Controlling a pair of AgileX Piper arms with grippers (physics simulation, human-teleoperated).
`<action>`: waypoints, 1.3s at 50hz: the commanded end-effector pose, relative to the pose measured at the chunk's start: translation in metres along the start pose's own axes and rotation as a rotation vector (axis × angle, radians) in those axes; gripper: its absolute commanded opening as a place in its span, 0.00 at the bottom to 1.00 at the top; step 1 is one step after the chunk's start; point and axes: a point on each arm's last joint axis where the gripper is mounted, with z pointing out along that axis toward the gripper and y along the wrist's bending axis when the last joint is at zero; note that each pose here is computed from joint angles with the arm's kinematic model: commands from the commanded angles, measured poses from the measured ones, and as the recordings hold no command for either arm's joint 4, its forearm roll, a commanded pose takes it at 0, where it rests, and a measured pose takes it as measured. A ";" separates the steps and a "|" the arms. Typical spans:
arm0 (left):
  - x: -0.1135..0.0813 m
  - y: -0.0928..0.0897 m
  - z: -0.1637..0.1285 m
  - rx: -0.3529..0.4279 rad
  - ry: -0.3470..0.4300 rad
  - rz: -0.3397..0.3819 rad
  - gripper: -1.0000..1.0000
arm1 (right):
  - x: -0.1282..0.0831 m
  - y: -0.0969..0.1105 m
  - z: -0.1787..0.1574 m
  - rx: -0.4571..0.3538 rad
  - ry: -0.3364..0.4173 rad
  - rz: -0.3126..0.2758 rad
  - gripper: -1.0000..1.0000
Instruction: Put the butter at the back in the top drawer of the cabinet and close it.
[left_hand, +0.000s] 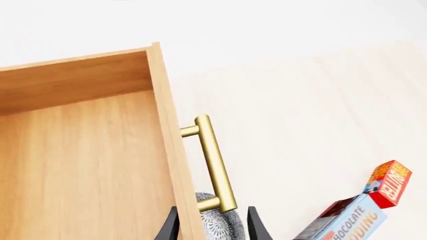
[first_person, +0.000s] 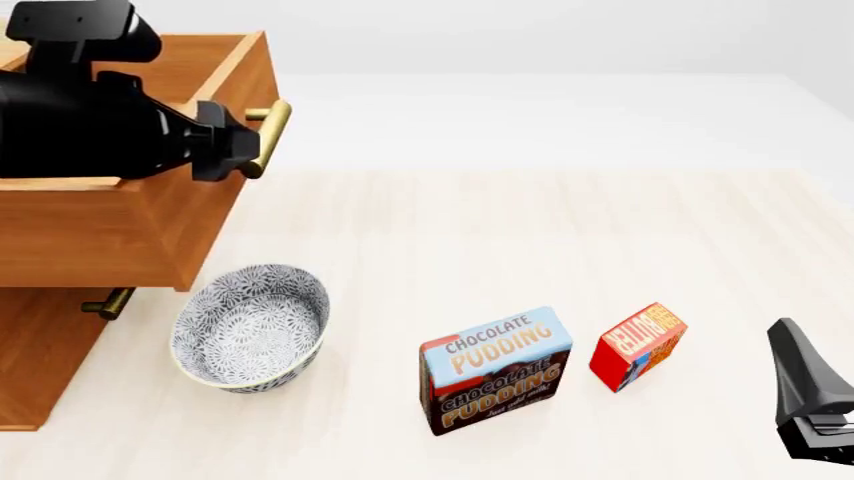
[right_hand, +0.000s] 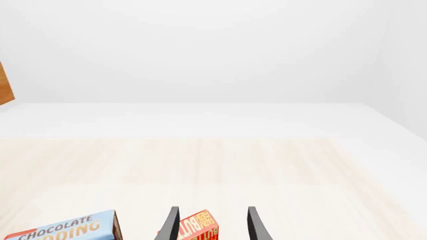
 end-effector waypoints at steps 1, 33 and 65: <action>0.036 -0.031 0.060 0.098 0.214 0.139 1.00 | 0.000 0.000 0.000 0.000 0.000 0.000 1.00; -0.006 -0.019 0.025 0.067 0.158 0.194 1.00 | 0.000 0.000 0.000 0.000 0.000 0.000 1.00; -0.031 0.000 -0.020 0.008 0.094 0.244 1.00 | 0.000 0.000 0.000 0.000 0.000 0.000 1.00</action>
